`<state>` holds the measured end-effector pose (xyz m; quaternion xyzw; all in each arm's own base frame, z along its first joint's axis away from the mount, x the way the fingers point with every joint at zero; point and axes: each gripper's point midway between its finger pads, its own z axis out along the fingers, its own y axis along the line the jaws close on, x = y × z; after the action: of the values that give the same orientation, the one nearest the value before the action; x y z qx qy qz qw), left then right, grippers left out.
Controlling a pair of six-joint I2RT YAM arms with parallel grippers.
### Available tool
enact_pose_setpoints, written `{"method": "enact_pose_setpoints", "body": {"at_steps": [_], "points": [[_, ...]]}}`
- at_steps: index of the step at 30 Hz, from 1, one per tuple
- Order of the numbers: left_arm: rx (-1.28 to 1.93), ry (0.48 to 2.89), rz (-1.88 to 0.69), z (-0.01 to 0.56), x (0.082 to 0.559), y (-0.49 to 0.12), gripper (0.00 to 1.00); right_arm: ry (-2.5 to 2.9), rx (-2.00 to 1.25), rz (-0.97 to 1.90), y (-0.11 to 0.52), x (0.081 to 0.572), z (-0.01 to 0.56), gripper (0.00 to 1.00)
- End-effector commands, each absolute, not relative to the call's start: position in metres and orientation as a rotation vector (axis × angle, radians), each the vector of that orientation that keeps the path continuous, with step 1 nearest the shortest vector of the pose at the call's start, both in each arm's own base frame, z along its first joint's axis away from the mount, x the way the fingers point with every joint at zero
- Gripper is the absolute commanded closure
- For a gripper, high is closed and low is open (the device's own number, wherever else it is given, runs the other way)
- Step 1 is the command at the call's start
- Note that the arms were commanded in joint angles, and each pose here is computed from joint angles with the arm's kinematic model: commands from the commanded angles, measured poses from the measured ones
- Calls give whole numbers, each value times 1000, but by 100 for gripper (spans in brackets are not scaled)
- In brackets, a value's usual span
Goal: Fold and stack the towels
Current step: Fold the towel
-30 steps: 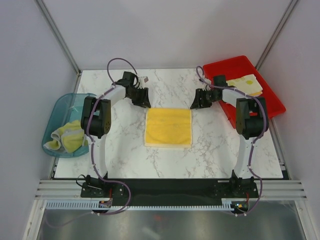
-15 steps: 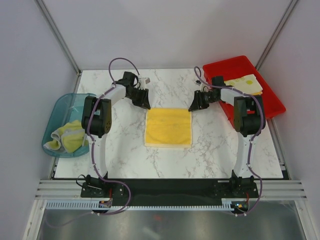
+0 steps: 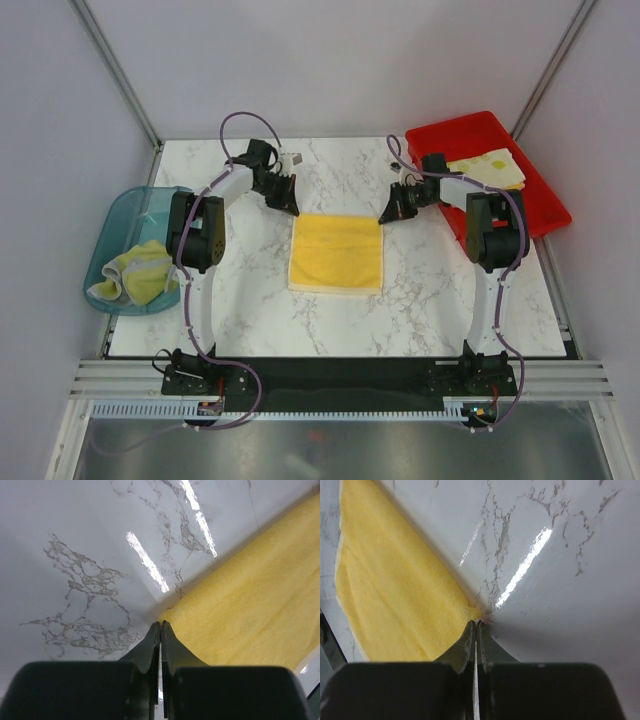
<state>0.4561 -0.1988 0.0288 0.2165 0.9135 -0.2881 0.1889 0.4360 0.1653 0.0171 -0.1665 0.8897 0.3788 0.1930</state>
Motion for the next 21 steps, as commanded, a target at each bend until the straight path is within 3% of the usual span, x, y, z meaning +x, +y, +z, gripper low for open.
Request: {"method": "enact_pose_setpoints", "body": {"at_steps": [1,2,5,10,14,21], "points": [[645,2482,-763,56,476,-200,98,2381,-514,984,166,455,42,100],[641,2480,-756,57,478,-200,98,2381,-510,997,168,454,42,100],[640,2481,-765,55,478,-201,98,2400,-479,985,166,456,40,79],[654,2501,-759,42,478,-200,98,2415,-463,946,163,460,36,55],[651,2509,-752,37,480,-199,98,2408,-464,964,165,464,35,51],[655,2511,-717,35,483,-196,98,2417,-487,1018,169,456,27,55]]}}
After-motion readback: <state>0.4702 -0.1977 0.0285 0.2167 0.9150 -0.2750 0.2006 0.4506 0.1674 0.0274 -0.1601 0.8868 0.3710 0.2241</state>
